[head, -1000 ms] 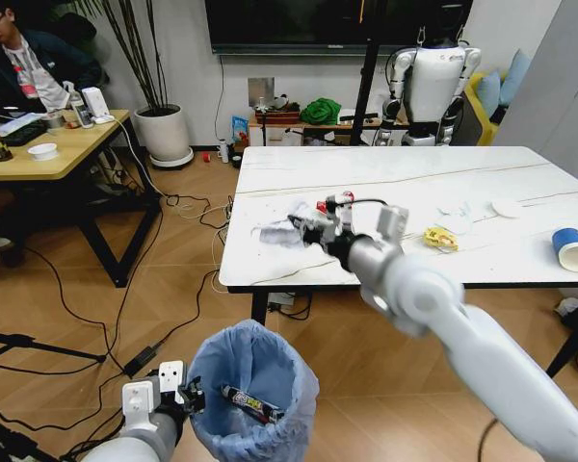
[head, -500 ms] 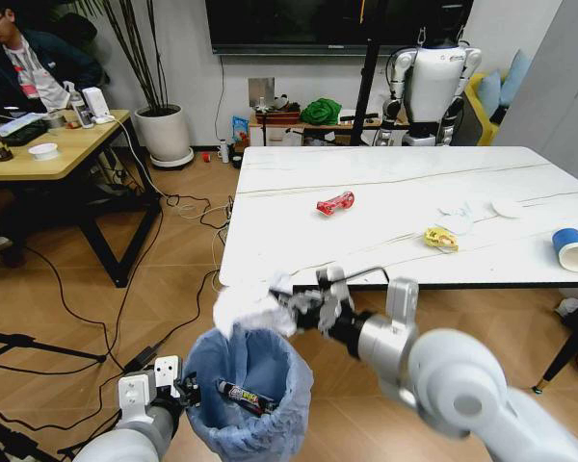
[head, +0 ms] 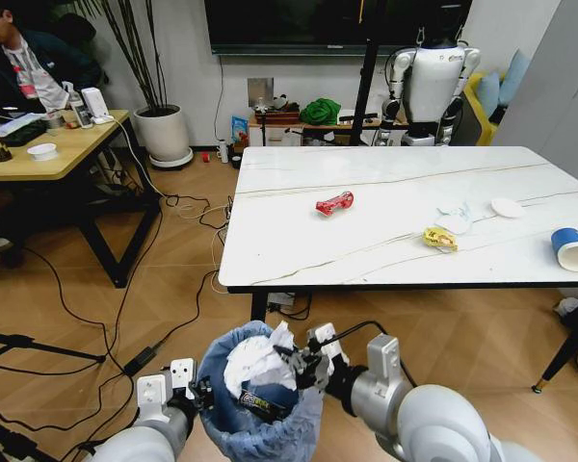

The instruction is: Pick up the trash bin and place the trash from the table into it.

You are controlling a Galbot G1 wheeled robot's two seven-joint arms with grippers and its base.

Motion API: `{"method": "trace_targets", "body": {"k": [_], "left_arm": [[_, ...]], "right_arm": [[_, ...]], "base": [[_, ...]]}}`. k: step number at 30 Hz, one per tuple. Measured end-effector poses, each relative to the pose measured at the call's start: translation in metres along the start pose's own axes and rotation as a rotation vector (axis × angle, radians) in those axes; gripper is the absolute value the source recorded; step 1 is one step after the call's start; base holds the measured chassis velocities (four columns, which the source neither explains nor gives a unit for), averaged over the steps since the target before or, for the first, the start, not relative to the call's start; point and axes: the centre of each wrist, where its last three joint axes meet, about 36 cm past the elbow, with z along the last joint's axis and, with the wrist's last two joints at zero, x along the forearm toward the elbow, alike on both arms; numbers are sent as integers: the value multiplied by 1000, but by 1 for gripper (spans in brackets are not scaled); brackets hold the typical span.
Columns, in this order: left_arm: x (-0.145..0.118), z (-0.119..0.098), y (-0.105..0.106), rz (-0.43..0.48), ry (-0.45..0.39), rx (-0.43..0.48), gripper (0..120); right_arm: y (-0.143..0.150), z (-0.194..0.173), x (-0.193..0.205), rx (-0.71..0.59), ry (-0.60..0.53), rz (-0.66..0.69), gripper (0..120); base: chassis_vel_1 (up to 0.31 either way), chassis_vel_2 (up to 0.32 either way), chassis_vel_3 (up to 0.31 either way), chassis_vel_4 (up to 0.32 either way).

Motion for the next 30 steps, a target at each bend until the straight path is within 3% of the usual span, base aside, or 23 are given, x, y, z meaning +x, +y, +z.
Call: {"method": "trace_targets", "body": {"k": [14, 15, 18, 21, 24, 30], "left_arm": [[2, -1, 1, 5, -4, -1, 0], [3, -1, 1, 4, -4, -1, 0], [3, 0, 2, 2, -4, 0, 0], [5, 3, 0, 3, -2, -3, 0], [6, 6, -1, 3, -1, -8, 0], [7, 10, -5, 4, -1, -8, 0]], "right_arm": [[-9, -2, -9, -2, -11, 44, 58], [-10, -10, -6, -8, -37, 43, 65], [-14, -22, -2, -12, -77, 49, 71], [-37, -71, 17, -28, -224, 81, 90], [-52, -99, 27, -41, -294, 107, 98], [-90, -147, 22, -57, -385, 238, 100]], "base": [[0, 0, 0, 0], [0, 0, 0, 0], [0, 0, 0, 0], [0, 0, 0, 0], [0, 0, 0, 0], [0, 0, 0, 0]]}}
